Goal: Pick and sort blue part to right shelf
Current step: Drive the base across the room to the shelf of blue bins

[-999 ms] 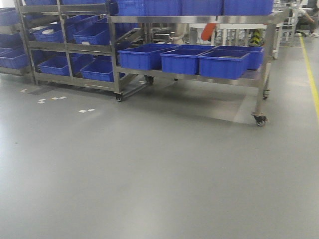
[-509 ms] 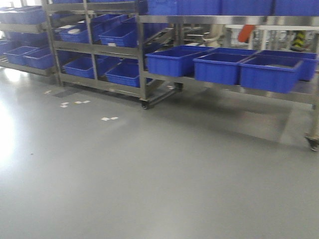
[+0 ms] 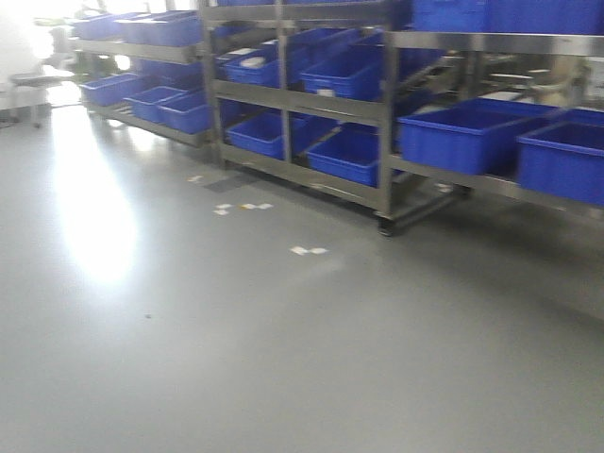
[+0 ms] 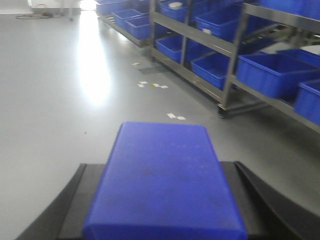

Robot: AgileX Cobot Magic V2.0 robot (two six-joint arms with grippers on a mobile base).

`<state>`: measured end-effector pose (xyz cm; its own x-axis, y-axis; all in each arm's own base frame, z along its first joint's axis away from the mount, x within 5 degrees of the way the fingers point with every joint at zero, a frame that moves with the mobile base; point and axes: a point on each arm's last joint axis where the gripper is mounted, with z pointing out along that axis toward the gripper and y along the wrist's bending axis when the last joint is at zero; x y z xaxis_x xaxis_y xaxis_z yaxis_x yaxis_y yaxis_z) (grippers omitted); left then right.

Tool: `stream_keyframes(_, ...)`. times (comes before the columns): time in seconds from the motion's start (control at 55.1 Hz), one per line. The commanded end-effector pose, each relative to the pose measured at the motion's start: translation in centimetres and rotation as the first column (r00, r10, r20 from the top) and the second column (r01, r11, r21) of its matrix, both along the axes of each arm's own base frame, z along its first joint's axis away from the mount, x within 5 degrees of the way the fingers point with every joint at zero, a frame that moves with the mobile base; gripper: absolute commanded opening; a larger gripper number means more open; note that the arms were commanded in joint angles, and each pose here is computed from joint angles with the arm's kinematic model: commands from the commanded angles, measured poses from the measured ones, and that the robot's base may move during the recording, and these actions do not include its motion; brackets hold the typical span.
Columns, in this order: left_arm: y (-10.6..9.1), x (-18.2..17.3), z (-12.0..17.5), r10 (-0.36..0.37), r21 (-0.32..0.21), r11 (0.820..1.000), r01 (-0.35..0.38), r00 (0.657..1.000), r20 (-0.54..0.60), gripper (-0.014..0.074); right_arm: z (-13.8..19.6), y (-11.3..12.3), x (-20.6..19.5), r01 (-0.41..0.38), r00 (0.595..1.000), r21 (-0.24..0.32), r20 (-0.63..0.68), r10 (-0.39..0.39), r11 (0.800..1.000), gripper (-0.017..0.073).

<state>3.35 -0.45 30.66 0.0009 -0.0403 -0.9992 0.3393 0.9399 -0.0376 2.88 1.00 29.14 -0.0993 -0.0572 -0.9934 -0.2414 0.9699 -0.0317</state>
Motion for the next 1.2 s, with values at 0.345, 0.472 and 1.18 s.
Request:
stream_keyframes(0.345,-0.18,-0.17,1.56,-0.026,-0.039,0.999,0.029,0.996,0.091,0.0302,1.71,-0.1,-0.06,0.009,0.994,0.015,0.108,-0.01,1.0,0.0189)
stream_keyframes(0.472,-0.18,-0.17,1.56,-0.026,-0.039,0.999,0.029,0.996,0.091,0.0302,1.71,-0.1,-0.06,0.009,0.994,0.015,0.108,-0.01,1.0,0.0189)
stream_keyframes(1.18,-0.18,-0.17,1.56,-0.026,-0.039,0.999,0.029,0.996,0.091,0.0302,1.71,-0.1,-0.06,0.009,0.994,0.015,0.108,-0.01,1.0,0.0189)
